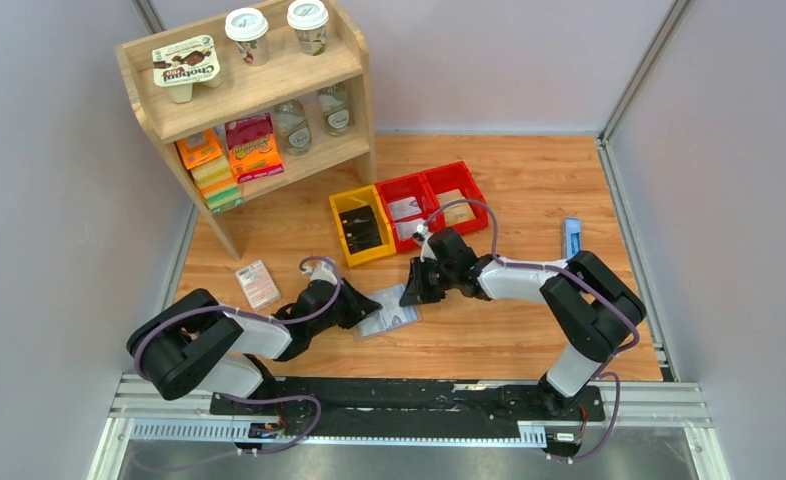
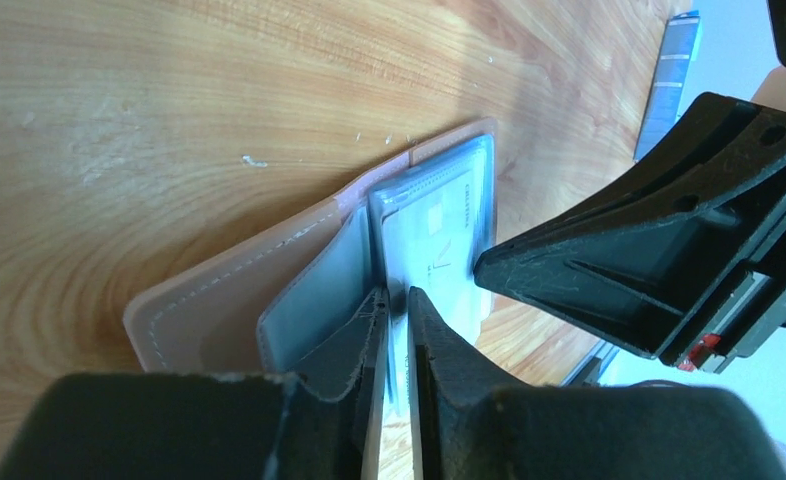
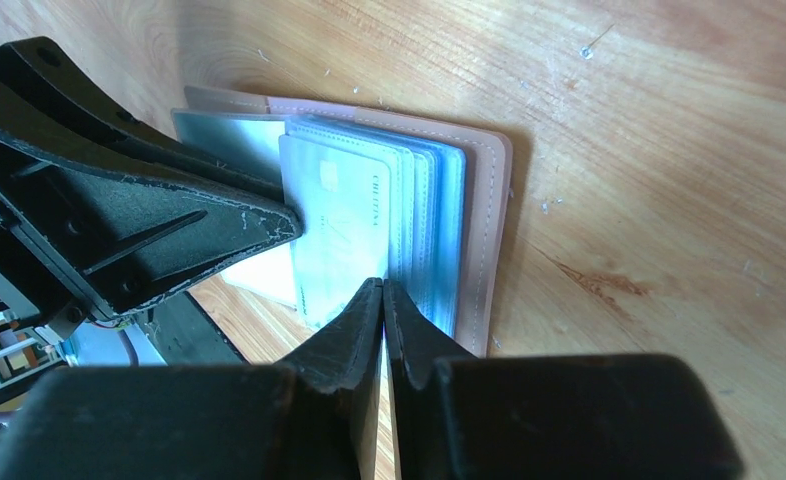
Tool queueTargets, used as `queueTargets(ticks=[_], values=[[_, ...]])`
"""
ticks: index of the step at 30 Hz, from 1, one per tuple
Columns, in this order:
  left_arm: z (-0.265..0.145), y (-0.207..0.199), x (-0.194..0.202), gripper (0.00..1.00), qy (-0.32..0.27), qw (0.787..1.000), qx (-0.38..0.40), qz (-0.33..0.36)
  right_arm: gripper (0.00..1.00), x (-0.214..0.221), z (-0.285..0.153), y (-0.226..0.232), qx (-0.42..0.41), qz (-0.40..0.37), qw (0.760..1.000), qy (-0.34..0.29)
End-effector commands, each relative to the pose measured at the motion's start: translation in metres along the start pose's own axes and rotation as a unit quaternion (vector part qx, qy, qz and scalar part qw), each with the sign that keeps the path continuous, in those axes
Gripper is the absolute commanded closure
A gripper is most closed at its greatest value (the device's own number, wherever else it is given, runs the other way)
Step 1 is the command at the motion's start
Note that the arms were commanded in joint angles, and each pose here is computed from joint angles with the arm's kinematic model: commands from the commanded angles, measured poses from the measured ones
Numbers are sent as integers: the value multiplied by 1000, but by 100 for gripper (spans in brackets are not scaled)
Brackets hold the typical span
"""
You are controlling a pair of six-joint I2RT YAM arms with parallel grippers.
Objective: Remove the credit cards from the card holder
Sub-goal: Remove the credit card from the card holder.
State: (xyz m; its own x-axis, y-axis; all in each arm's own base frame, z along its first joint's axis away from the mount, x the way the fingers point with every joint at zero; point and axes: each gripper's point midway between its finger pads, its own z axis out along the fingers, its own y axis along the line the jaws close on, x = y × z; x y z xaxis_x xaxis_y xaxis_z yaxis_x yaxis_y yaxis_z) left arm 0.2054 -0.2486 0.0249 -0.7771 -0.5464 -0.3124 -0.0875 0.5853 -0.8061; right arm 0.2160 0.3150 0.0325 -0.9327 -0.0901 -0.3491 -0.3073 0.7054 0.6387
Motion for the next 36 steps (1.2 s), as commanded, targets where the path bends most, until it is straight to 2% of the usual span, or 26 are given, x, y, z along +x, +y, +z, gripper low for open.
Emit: queueTargets(ticks=[1,9,16,21,36], values=[[-7,-32,-12,82,-25,997,72,-4,89,2,5,-11,10,7,1000,0],[-12,-55,-15,90,-27,992,125,-1,89,6,9,-14,10,9,1000,8],[-9,-57,-12,90,-20,991,132,-4,89,9,13,-18,13,12,1000,14],[-11,-37,-13,100,-35,994,104,-14,89,11,15,-29,30,20,999,14],[-26,31,-8,100,-49,999,-12,-11,92,19,21,-53,69,42,996,25]])
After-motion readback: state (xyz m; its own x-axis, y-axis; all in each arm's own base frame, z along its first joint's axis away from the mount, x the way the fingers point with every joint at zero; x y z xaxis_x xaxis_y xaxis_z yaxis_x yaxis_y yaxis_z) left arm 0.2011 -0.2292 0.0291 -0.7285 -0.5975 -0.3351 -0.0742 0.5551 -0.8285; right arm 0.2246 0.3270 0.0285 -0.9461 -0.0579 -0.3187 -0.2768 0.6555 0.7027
